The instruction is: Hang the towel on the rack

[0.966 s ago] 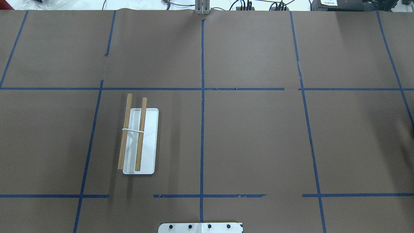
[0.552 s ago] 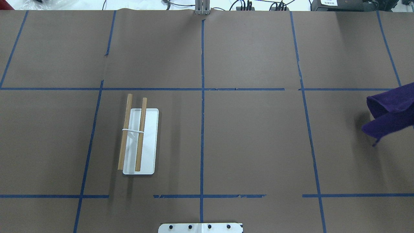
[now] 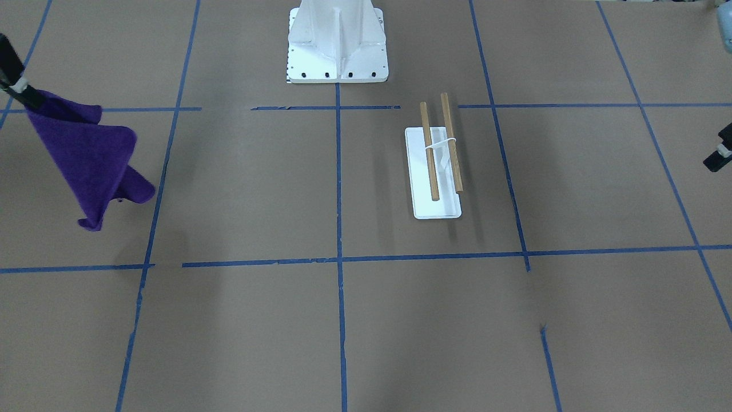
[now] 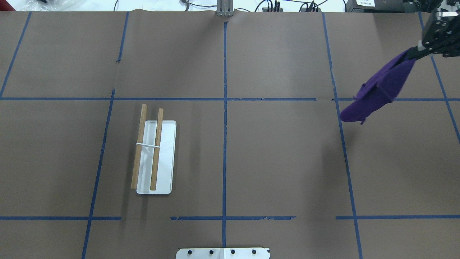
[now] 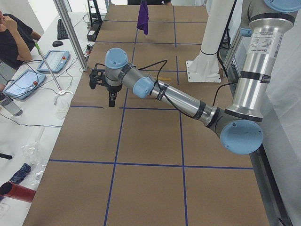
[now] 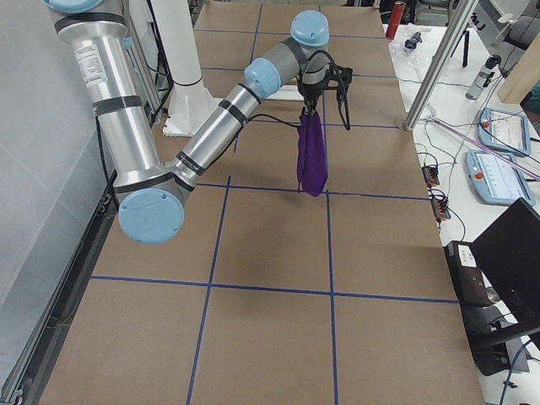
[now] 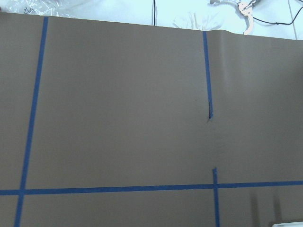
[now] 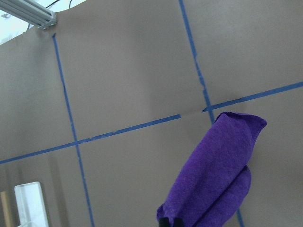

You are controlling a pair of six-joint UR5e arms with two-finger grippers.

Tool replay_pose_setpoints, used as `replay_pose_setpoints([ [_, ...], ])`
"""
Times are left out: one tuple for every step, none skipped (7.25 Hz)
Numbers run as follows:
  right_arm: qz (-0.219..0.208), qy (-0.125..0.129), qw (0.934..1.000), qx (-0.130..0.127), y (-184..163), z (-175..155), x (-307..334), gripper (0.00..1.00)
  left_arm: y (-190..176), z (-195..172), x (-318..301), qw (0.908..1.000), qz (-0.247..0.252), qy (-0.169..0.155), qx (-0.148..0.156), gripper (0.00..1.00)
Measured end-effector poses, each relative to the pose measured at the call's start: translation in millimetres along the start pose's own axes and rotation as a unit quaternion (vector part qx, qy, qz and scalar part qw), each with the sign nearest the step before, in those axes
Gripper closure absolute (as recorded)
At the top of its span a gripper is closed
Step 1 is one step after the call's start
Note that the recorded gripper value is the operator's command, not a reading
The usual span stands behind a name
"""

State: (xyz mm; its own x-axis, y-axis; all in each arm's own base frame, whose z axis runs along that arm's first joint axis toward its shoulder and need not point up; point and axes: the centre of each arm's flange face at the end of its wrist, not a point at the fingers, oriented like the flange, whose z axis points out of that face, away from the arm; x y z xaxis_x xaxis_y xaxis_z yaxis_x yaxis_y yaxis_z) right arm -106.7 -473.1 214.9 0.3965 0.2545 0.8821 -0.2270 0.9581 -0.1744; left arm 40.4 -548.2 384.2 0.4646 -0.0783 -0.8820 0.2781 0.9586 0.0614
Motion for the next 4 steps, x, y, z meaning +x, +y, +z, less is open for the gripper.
replay_pose_setpoints([
  [0.005,-0.005,1.0000,-0.003,19.9,16.7,-45.2,1.00,13.9,16.8,39.6,0.9977,-0.061,0.027,-0.014,0.00],
  [0.005,-0.007,1.0000,-0.002,40.7,35.1,-82.4,1.00,24.7,32.1,81.3,0.9907,-0.122,0.051,-0.032,0.00],
  [0.004,-0.010,0.9999,0.001,62.6,51.5,-114.8,1.00,32.4,41.3,122.6,0.9798,-0.180,0.071,-0.050,0.00],
  [0.006,-0.019,0.9998,0.005,85.1,63.3,-146.6,1.00,37.6,45.2,162.5,0.9656,-0.236,0.086,-0.068,0.00],
])
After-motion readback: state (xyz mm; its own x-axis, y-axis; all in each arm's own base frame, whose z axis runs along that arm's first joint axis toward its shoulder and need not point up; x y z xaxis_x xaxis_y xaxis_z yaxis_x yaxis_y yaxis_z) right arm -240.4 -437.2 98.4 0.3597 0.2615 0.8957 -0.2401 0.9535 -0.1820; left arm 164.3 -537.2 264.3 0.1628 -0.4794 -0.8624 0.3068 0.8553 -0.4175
